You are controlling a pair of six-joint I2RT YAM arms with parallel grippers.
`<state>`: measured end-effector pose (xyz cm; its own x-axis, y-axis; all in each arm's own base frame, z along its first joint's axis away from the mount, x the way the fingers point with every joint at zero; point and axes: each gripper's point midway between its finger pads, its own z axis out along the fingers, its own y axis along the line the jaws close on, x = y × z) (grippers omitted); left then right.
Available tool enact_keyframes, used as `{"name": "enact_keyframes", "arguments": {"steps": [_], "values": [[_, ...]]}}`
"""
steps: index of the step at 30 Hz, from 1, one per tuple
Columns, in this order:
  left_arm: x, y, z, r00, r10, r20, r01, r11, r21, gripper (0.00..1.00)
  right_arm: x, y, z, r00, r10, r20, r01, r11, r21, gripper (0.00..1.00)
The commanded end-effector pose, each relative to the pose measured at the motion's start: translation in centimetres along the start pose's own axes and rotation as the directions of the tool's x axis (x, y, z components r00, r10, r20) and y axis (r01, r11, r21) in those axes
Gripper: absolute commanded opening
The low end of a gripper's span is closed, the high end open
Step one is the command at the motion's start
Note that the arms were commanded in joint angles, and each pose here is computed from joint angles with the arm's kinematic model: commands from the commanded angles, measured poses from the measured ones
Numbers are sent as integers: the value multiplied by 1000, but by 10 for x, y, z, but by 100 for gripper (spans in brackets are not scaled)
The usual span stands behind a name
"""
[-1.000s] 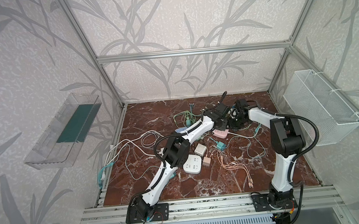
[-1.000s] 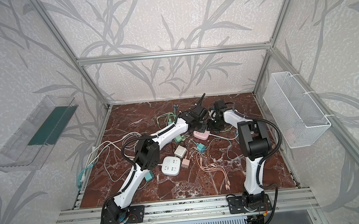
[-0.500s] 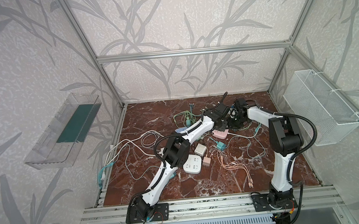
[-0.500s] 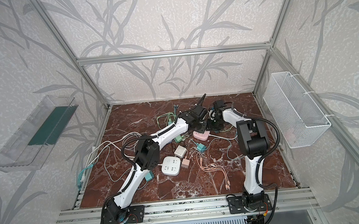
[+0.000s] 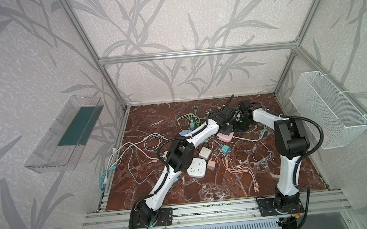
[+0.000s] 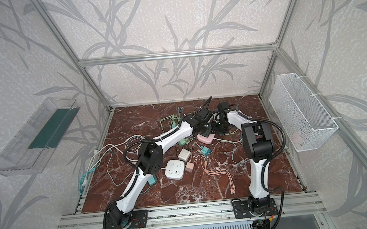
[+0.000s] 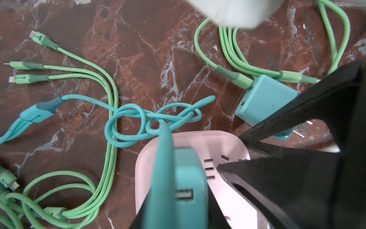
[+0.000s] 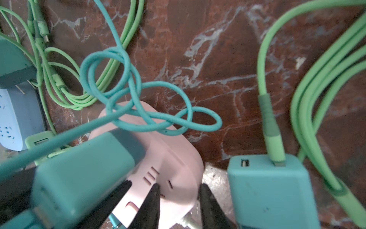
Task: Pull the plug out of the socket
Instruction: 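Clamp the last teal charger with the left gripper while the right holds the strip, then pull the last teal charger up out of the pink strip with the left gripper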
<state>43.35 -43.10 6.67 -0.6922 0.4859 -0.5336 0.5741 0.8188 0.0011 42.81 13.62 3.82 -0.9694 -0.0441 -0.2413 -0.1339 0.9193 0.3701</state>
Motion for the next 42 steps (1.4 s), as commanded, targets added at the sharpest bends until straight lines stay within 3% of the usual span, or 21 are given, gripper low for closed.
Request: {"name": "enact_keyframes", "arguments": {"steps": [1,8,14,21,27,42], "values": [[-51,-40,-67,985,40,165,-62,990,127,7,41,-23,36,988,28,-154,-14,996,88,34],[-59,-20,-70,976,-125,181,82,970,228,7,41,-23,36,988,25,-155,-11,996,91,34],[-53,-8,-67,982,-87,168,57,982,178,7,40,-23,36,988,25,-155,-10,996,94,34],[-50,5,-55,982,-128,141,100,976,194,7,38,-22,31,990,7,-140,6,995,96,34],[-50,20,-41,975,-187,121,155,960,233,7,33,-10,28,994,-15,-111,18,999,26,34],[-53,32,-8,944,-322,65,272,877,396,9,15,17,5,998,-58,-5,58,995,-79,44]]}}
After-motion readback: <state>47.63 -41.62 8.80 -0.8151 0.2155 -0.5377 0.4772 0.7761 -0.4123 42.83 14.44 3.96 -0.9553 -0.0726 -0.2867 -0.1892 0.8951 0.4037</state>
